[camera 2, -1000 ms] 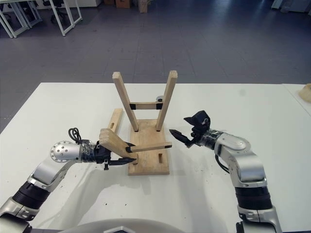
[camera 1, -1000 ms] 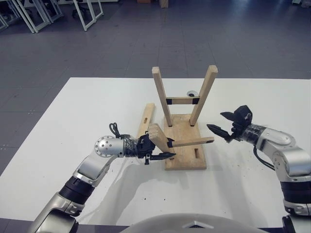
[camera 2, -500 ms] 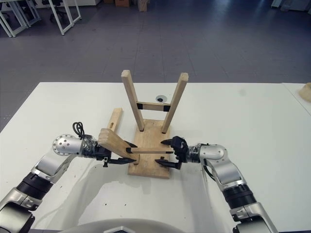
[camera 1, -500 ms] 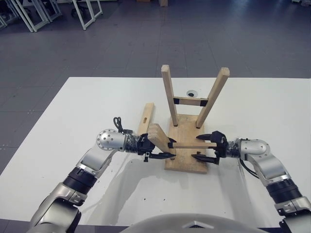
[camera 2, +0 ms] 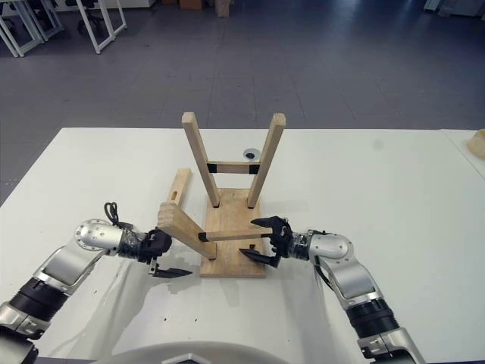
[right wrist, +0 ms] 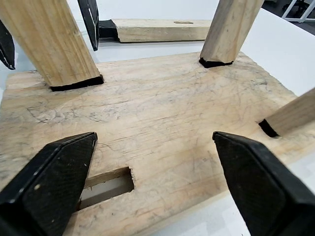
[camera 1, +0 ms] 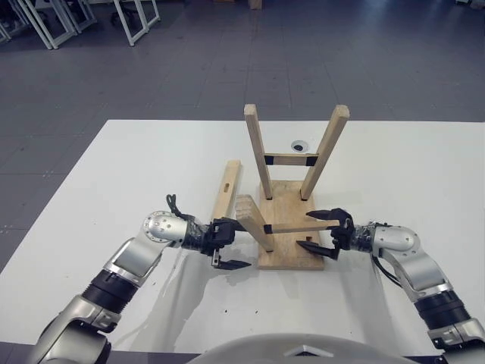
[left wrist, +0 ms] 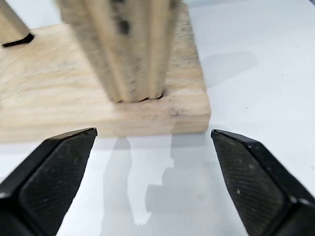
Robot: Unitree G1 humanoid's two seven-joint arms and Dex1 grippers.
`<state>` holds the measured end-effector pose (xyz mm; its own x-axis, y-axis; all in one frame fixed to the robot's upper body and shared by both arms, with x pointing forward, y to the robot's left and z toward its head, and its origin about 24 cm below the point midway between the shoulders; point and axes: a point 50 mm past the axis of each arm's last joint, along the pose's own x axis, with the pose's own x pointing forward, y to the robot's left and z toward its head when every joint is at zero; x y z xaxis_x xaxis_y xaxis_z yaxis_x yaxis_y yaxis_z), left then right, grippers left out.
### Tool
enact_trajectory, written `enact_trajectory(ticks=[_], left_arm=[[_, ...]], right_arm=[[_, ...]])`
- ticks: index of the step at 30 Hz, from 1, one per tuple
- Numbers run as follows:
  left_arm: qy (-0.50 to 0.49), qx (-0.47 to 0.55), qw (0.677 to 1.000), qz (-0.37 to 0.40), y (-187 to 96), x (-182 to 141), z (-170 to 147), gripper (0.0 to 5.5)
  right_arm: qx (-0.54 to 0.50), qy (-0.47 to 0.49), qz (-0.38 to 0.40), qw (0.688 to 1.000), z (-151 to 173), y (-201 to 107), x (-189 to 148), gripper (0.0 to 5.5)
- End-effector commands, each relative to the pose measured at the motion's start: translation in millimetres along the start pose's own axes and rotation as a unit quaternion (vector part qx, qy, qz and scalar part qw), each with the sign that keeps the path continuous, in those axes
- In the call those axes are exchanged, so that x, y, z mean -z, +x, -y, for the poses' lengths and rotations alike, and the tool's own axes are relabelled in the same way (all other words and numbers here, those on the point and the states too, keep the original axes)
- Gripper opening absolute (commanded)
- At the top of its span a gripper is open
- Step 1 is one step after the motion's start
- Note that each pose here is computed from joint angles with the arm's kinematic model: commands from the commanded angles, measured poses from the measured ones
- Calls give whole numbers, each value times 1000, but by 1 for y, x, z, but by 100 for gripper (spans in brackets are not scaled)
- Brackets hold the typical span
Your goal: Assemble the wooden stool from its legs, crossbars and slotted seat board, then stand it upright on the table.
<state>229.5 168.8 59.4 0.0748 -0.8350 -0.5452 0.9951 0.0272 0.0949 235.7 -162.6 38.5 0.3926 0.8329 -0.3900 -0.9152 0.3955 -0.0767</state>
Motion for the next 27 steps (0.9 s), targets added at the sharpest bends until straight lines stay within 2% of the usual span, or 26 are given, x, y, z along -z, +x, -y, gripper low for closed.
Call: enact_trajectory(ticks=[1,3,6,8,12,15,19,27], left_arm=[[-49,-100,994,6,-26,-6,-3,466],[-84,-203,975,19,-42,-7,-11,466],[-190,-360,908,102,-49,-6,-19,466],[-254,-420,864,113,-38,-2,-17,466],[-325,-470,819,52,-9,11,-5,466],[-333,-492,804,0,0,23,1,466],[-348,-477,805,-60,13,46,9,466],[-393,-455,799,-39,32,50,14,346]], right_arm=[[40,41,-30,998,-4,-11,17,433],[69,50,-17,996,-2,-18,13,433],[149,83,21,985,3,-29,5,433],[213,98,42,971,9,-38,0,433],[292,100,69,949,18,-51,-14,433],[308,99,85,942,17,-53,-24,433],[323,105,102,935,13,-52,-34,433],[356,106,111,922,18,-55,-40,433]])
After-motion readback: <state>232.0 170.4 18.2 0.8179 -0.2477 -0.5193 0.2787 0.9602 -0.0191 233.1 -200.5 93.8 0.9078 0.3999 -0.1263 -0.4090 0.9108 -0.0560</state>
